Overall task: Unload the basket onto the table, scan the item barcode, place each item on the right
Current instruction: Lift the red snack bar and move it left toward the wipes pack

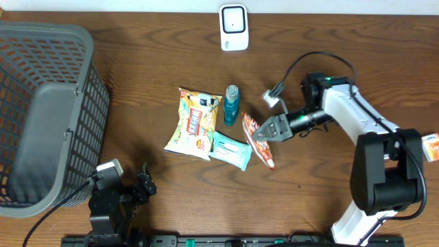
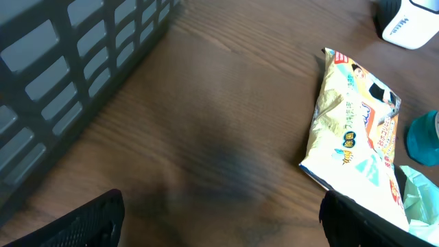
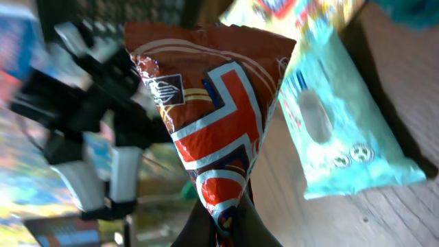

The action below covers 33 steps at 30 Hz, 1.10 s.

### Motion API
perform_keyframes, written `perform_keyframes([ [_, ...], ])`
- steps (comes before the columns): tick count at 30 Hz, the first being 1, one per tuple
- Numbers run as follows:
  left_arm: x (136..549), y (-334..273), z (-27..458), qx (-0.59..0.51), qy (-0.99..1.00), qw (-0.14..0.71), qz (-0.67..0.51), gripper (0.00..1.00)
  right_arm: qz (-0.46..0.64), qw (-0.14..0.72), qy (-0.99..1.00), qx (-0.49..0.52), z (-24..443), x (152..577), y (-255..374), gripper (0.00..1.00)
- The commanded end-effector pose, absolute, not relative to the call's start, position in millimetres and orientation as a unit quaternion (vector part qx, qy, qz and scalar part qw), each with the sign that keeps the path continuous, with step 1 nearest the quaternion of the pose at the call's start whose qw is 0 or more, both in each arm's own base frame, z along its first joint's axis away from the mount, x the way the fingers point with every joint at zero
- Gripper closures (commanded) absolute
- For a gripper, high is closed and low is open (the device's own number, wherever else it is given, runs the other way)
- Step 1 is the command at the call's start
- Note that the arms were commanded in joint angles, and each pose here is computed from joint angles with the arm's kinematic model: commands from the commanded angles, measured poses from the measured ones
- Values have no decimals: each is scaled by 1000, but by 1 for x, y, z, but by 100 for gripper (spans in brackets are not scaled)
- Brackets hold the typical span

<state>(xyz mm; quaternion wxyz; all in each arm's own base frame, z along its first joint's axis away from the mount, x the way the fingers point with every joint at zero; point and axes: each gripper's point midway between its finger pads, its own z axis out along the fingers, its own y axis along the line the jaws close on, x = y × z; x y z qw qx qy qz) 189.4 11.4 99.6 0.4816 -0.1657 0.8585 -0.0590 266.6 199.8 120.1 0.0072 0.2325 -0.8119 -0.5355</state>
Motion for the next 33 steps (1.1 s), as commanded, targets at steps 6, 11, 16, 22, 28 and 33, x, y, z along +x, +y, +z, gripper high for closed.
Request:
perform_keyframes([
  [6,189,13,98,-170,858,481,-57,9,-497,34,-817,290,99,247,218,99],
  [11,189,13,98,-170,858,481,-57,9,-505,41,-806,305,94,235,234,99],
  [16,189,13,98,-170,858,481,-57,9,-501,33,-814,291,71,234,243,99],
  [22,189,13,98,-170,858,481,-57,9,-500,18,-824,266,51,238,244,99],
  [28,189,13,98,-170,858,481,-57,9,-497,4,-826,266,50,245,246,90],
  [33,189,13,98,-170,858,481,-57,9,-414,7,-884,219,24,262,231,93],
])
